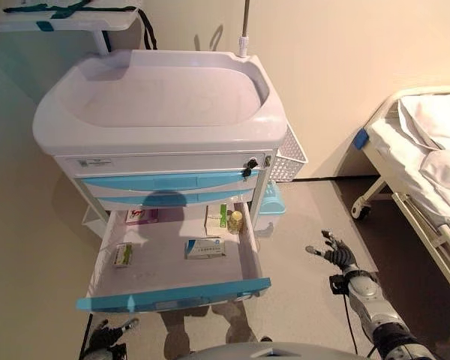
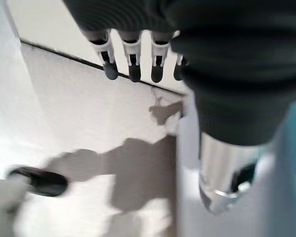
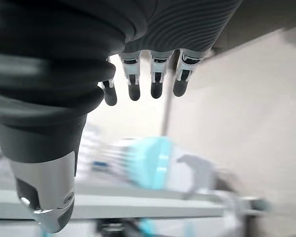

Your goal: Open the drawer and pick up the medicine

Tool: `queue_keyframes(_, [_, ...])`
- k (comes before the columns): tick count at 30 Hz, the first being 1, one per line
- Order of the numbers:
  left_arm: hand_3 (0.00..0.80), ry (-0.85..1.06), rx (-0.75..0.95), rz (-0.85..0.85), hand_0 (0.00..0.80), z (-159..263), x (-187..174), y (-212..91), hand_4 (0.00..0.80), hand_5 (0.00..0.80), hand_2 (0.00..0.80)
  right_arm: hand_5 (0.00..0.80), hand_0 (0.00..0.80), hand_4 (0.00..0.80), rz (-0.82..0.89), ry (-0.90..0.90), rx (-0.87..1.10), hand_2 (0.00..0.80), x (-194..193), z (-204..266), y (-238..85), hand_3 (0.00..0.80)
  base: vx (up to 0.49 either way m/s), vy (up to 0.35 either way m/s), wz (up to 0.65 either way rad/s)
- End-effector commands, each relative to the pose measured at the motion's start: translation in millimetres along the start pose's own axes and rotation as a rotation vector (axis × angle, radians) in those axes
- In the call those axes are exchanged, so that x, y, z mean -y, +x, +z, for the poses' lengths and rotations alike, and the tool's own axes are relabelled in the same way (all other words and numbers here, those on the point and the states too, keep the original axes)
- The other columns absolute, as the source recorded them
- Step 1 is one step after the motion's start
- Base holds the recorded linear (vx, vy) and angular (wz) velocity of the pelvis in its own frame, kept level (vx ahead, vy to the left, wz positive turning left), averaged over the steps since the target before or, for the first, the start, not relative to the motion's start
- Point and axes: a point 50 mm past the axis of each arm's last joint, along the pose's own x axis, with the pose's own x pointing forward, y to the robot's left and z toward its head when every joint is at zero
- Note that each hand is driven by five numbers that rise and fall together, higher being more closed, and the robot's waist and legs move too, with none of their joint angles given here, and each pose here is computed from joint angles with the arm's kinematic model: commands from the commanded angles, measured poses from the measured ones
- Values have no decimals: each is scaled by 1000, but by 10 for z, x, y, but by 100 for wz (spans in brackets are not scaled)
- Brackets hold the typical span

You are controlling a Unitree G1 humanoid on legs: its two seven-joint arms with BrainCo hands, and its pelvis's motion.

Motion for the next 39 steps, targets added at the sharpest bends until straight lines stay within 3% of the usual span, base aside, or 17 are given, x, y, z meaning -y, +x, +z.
queue_keyframes(1, [0, 98, -2, 22, 0, 54, -93, 33, 0, 0, 0, 0, 0, 0, -13, 40, 210, 0, 109, 450, 63, 0, 22, 19, -13])
queue_keyframes(12, [0, 264, -34, 3, 0, -96, -32, -2, 0, 0, 0, 0, 0, 0, 121, 165, 551, 0, -74, 1164, -109, 0, 23, 17, -7])
queue_keyframes(22, [0, 300, 1, 38, 0, -16, -140, 13, 0, 0, 0, 0, 0, 0, 329, 187, 670, 0, -392, 1458, -226, 0, -9, -9, -1])
queue_keyframes(29, [0, 295, 65, 124, 0, 279, -349, 68, 0, 0, 0, 0, 0, 0, 448, 212, 781, 0, -623, 1749, -312, 0, -111, -55, 5])
queue_keyframes(39, [0, 318, 199, 206, 0, 776, -486, 94, 0, 0, 0, 0, 0, 0, 570, 113, 885, 0, -926, 2032, -406, 0, -119, -38, 19])
